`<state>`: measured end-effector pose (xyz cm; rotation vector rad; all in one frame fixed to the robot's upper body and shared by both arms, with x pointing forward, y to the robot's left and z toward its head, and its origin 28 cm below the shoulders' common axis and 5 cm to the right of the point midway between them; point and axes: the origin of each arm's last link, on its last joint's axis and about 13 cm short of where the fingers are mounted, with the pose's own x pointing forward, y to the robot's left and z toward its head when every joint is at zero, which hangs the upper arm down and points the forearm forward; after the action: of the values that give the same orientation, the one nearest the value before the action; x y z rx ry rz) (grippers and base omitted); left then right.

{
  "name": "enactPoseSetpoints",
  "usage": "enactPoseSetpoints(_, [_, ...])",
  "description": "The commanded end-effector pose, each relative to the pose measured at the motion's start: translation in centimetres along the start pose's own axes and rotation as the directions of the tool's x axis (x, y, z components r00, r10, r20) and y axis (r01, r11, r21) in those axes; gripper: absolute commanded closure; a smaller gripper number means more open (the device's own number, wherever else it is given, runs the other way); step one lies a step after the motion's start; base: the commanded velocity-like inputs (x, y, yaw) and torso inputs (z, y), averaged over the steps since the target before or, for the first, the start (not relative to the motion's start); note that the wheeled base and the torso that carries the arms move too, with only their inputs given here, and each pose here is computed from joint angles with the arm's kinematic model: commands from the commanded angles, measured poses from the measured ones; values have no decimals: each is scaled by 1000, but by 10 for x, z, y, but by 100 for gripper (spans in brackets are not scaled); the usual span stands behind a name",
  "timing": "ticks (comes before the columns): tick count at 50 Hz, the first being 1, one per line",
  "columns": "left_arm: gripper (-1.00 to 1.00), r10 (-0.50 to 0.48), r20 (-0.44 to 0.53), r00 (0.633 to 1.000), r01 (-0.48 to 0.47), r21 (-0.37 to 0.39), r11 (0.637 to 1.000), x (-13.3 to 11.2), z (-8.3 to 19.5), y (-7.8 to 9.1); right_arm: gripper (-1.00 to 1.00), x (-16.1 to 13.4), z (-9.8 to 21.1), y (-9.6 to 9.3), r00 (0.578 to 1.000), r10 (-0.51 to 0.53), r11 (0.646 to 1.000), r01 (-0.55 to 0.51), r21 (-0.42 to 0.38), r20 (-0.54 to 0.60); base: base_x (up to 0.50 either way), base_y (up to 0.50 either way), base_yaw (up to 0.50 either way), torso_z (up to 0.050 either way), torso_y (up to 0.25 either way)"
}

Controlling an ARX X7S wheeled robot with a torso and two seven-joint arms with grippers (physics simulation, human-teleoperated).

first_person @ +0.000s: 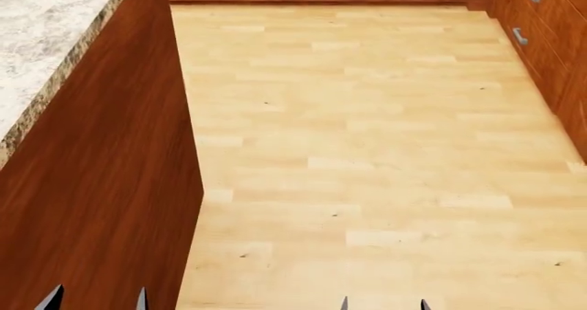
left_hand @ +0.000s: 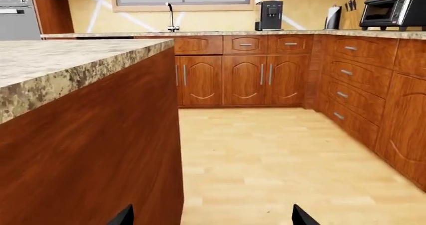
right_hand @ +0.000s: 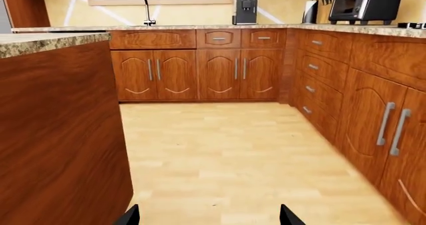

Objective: Place the cup inside the bowl on the dining table and move the bowl to any counter.

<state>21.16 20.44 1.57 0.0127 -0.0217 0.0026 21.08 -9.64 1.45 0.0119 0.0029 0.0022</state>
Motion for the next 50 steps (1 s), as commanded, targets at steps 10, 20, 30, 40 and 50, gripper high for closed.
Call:
enactPoseSetpoints(10, [-100, 1, 1, 1000, -1, 3, 1000, 0, 0, 0, -100, -1, 0, 0, 1000, 2, 1000, -1, 7, -6, -500, 0, 0, 0, 0])
enactPoseSetpoints(20, [-100, -1, 0, 1000, 1, 6, 1000, -1, 1, -1, -100, -2, 1, 0, 1000, 1, 1000, -1, 12, -3, -500, 0, 0, 0, 0])
enactPoseSetpoints(30, [-100, 0, -6, 1000, 0, 5, 1000, -1, 0, 0, -100, -1, 0, 0, 1000, 3, 1000, -3, 15, -10, -500, 0, 0, 0, 0])
enactPoseSetpoints(40, [-100, -3, -5, 1000, 3, 6, 1000, 0, 1, -2, -100, -1, 0, 1, 1000, 1, 1000, -1, 15, -8, -500, 0, 0, 0, 0])
enactPoseSetpoints(50, [-100, -3, -6, 1000, 3, 4, 1000, -1, 0, 0, -100, 0, 0, 0, 1000, -14, 1000, 14, 18, -13, -500, 0, 0, 0, 0])
